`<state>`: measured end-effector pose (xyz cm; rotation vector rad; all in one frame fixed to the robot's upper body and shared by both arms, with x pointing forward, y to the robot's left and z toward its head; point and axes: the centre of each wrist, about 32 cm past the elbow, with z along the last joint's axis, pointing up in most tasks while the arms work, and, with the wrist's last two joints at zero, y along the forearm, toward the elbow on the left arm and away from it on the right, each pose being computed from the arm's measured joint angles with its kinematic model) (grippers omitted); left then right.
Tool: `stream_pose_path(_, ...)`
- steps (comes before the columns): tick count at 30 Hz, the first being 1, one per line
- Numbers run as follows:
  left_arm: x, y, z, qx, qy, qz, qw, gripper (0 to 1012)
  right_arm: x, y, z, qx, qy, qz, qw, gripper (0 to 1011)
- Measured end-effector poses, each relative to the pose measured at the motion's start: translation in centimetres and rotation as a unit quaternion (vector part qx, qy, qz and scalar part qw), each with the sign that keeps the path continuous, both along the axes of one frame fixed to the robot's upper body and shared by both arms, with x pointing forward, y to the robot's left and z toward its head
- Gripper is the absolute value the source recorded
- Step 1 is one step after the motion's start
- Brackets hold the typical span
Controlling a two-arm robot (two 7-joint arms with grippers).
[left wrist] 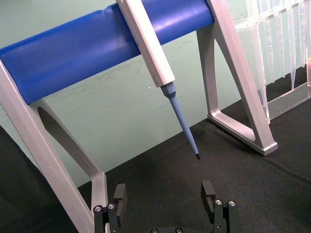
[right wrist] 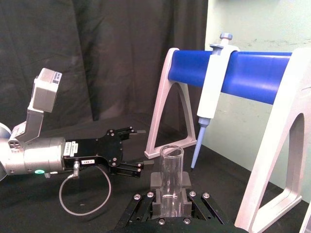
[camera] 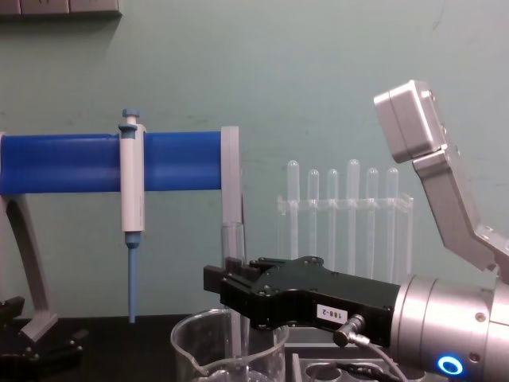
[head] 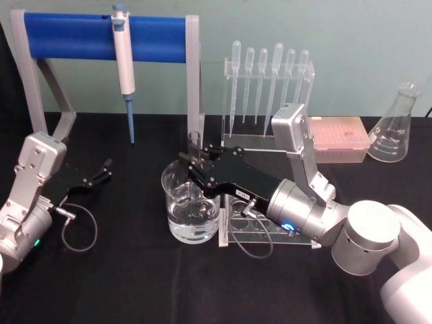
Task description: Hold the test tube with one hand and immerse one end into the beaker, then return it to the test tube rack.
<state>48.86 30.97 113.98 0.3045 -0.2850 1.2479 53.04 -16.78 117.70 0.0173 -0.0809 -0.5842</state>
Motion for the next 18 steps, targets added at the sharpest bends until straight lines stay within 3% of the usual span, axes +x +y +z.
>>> stream_pose_path(18, 0.00, 0.00, 0.00, 0.000, 0.000, 0.000, 1.0000, 1000, 0.00, 0.00, 0.00, 0.000, 0.000, 0.000, 1.0000, 225)
